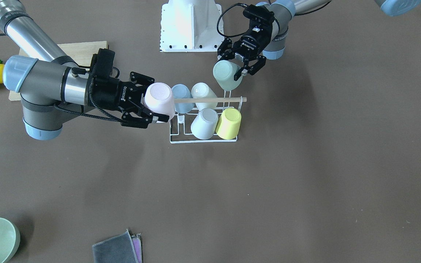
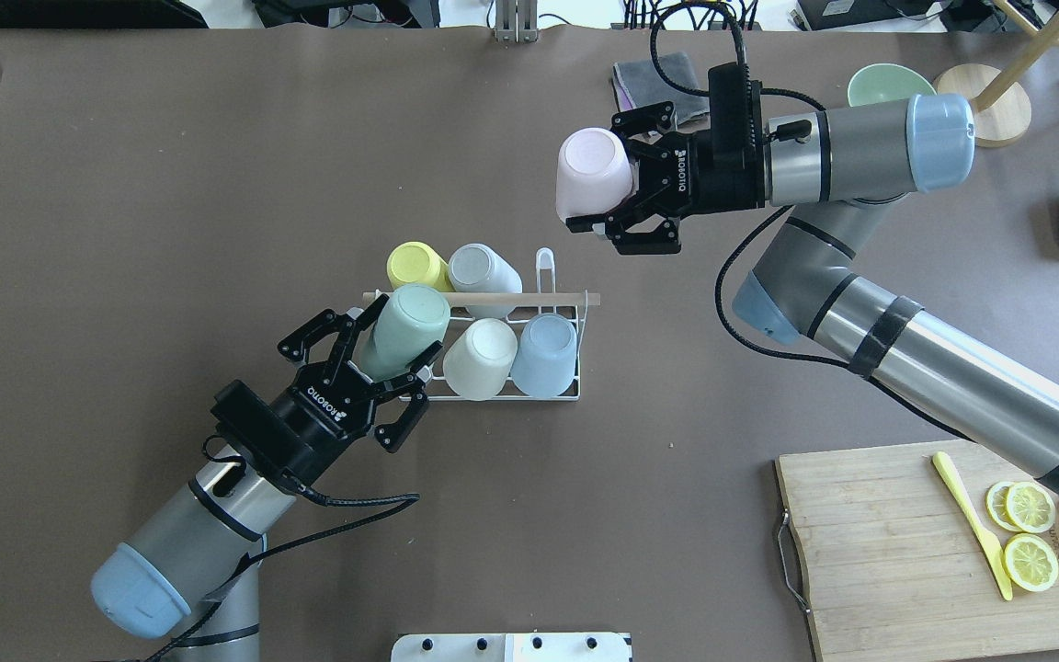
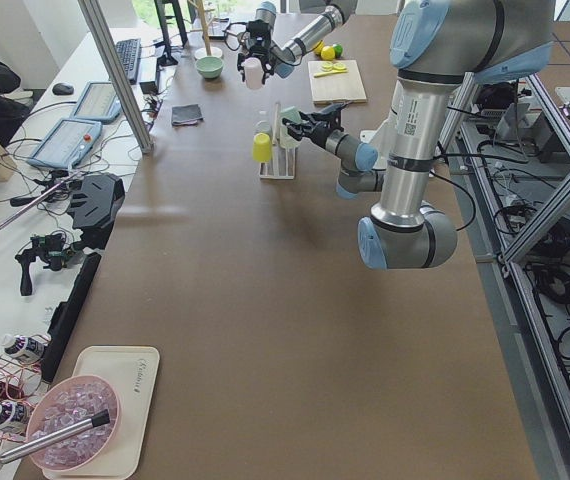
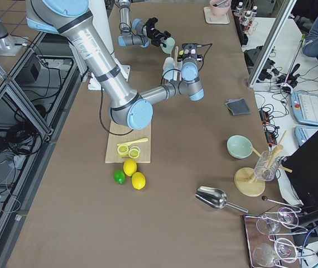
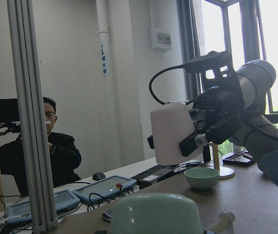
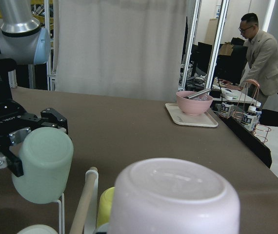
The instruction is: Place cup on cup holder
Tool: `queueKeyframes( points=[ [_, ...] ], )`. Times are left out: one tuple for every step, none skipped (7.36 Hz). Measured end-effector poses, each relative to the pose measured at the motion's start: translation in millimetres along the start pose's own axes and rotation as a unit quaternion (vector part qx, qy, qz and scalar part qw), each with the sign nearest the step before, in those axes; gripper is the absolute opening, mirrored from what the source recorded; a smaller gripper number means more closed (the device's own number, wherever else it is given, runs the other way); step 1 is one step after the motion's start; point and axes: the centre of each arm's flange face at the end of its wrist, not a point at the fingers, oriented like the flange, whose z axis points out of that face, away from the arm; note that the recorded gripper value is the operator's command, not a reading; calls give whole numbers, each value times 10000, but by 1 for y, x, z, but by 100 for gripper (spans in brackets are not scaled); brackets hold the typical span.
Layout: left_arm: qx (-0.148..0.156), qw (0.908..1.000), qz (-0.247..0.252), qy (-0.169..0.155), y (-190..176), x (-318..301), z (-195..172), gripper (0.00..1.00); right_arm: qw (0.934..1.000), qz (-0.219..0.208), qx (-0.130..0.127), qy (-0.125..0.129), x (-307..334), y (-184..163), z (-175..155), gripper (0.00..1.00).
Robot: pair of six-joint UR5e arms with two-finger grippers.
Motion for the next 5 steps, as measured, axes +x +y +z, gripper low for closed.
queueKeyframes(
  points=[
    [-37, 10000, 19, 5, 5, 3, 2, 0, 9998, -188, 90, -34, -3, -3, 4, 0],
    [-51, 10000, 26, 6, 7, 4, 3, 0, 9995, -293, 148, -43, -4, -5, 8, 0],
    [-55, 10000, 30, 6, 8, 4, 3, 0, 9991, -386, 169, -55, -6, -5, 13, 0],
    [-57, 10000, 36, 5, 8, 4, 3, 0, 9988, -469, 163, -53, -8, -2, 18, 0],
    [-54, 10000, 40, 2, 9, 3, 3, 0, 9987, -491, 144, -27, -8, 3, 24, 0]
  ],
)
